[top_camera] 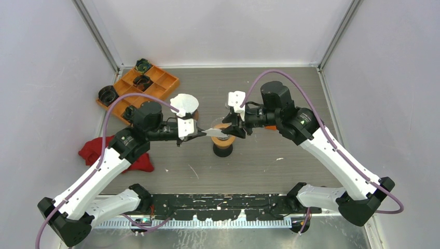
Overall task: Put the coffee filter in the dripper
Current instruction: Place the coffee filter in the coffee dripper.
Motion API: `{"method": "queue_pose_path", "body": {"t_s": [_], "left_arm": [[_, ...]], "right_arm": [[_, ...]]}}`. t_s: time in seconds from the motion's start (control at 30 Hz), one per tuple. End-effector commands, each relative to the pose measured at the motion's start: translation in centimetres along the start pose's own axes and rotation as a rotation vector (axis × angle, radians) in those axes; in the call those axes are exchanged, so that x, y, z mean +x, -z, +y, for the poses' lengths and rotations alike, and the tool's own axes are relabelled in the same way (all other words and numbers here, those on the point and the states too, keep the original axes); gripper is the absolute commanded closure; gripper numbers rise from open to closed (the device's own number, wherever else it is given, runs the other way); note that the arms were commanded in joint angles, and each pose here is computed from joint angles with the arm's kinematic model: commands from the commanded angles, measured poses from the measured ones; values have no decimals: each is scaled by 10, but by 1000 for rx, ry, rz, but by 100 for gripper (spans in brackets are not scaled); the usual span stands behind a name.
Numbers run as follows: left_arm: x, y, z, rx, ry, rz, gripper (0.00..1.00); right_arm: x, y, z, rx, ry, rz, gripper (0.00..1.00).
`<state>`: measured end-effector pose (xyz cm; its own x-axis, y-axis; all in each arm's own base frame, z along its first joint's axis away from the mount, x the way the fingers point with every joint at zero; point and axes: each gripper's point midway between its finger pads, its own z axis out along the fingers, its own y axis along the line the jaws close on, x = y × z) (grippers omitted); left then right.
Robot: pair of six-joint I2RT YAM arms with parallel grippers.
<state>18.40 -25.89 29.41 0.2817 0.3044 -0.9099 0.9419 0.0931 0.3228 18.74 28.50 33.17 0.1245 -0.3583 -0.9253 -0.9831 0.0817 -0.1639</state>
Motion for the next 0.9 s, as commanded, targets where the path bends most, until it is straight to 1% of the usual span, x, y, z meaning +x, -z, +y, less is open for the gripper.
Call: {"method": "queue_pose_path", "body": {"t_s": [0.0,0.23,0.73,0.87], "left_arm": [[-24,2,-1,13,-45,-89,100],[-33,2,-9,55,-36,-137,100],[-47,2,-17,101,-24,-206,100],[-49,2,-18,105,-25,-216,100]], "right_arm": [[-10,-4,-1,-11,47,-46,57],[-7,-10,8,-82,59,-62,61],[-6,-17,19,-168,61,-86,70],[-6,-18,20,-184,59,-90,76]]}}
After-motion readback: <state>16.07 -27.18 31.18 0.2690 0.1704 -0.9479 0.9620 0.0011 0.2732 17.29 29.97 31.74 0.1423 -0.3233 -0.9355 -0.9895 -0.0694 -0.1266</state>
